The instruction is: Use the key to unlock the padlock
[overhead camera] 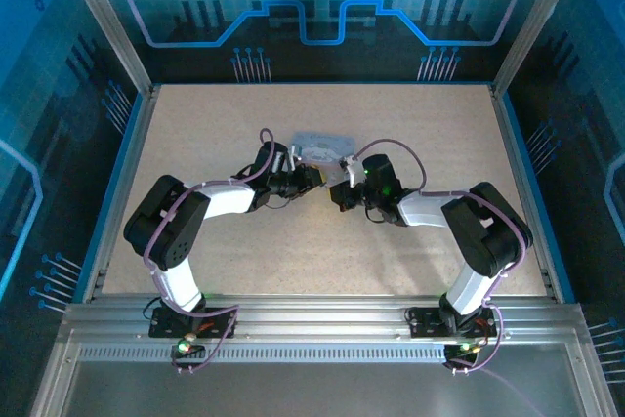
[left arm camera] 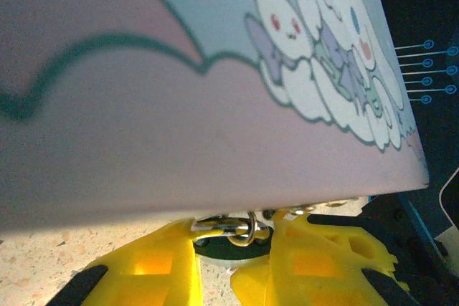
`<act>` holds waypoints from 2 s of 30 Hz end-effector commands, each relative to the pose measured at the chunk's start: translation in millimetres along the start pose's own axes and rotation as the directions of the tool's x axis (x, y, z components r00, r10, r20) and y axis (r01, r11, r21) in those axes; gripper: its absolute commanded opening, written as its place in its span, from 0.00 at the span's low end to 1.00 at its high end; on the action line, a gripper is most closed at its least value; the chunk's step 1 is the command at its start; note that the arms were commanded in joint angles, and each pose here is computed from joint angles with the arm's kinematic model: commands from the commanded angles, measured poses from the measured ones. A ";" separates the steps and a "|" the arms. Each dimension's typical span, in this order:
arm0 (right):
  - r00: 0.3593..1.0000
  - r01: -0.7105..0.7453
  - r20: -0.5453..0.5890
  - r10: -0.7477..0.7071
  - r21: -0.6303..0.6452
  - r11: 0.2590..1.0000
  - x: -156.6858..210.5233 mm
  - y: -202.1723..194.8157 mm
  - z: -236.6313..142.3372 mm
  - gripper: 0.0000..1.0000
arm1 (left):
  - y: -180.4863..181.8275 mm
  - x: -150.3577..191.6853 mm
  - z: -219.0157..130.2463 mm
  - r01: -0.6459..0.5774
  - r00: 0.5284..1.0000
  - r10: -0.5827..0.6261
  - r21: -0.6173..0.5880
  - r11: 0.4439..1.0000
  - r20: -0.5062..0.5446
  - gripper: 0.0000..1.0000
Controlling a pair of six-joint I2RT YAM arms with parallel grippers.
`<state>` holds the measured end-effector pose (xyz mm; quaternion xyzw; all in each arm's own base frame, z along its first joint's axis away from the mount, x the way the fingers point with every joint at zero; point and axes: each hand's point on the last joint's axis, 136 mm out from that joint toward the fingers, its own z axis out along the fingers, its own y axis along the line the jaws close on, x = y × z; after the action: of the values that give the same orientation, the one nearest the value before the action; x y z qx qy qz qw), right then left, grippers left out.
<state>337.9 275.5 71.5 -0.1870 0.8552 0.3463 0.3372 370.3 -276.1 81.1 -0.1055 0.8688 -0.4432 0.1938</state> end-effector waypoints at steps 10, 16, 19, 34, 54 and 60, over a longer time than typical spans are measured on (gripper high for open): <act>0.969 0.195 0.170 -0.178 -0.093 0.976 -53.3 40.1 -13.2 0.00 | -7.4 29.8 2.8 0.010 0.992 -0.008 0.016 1.000 -0.129 0.12; 0.957 0.259 0.145 -0.252 -0.030 0.966 -50.6 41.7 -10.8 0.00 | -11.1 28.9 0.4 0.024 0.992 -0.021 0.019 1.000 -0.126 0.12; 0.950 0.286 0.131 -0.283 -0.002 0.958 -48.3 42.7 -8.8 0.00 | -11.3 28.6 -1.0 0.040 0.992 -0.038 0.011 0.999 -0.124 0.12; 0.941 0.302 0.173 -0.290 -0.047 0.952 -52.3 61.2 -3.1 0.00 | -15.7 28.2 -3.2 0.052 0.991 -0.049 0.018 0.998 -0.121 0.11; 0.925 0.310 0.250 -0.284 -0.069 0.948 -84.2 71.8 -13.2 0.00 | -15.4 29.5 -3.3 0.054 0.991 -0.051 0.018 0.998 -0.123 0.11; 0.938 0.293 0.206 -0.279 -0.041 0.955 -60.8 60.2 -10.7 0.00 | -18.0 28.4 -4.8 0.059 0.991 -0.057 0.018 0.998 -0.120 0.11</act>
<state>333.3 281.2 72.4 -0.2542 0.8533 0.2783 0.3603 364.3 -271.2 80.4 -0.1266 0.8743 -0.4348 0.1746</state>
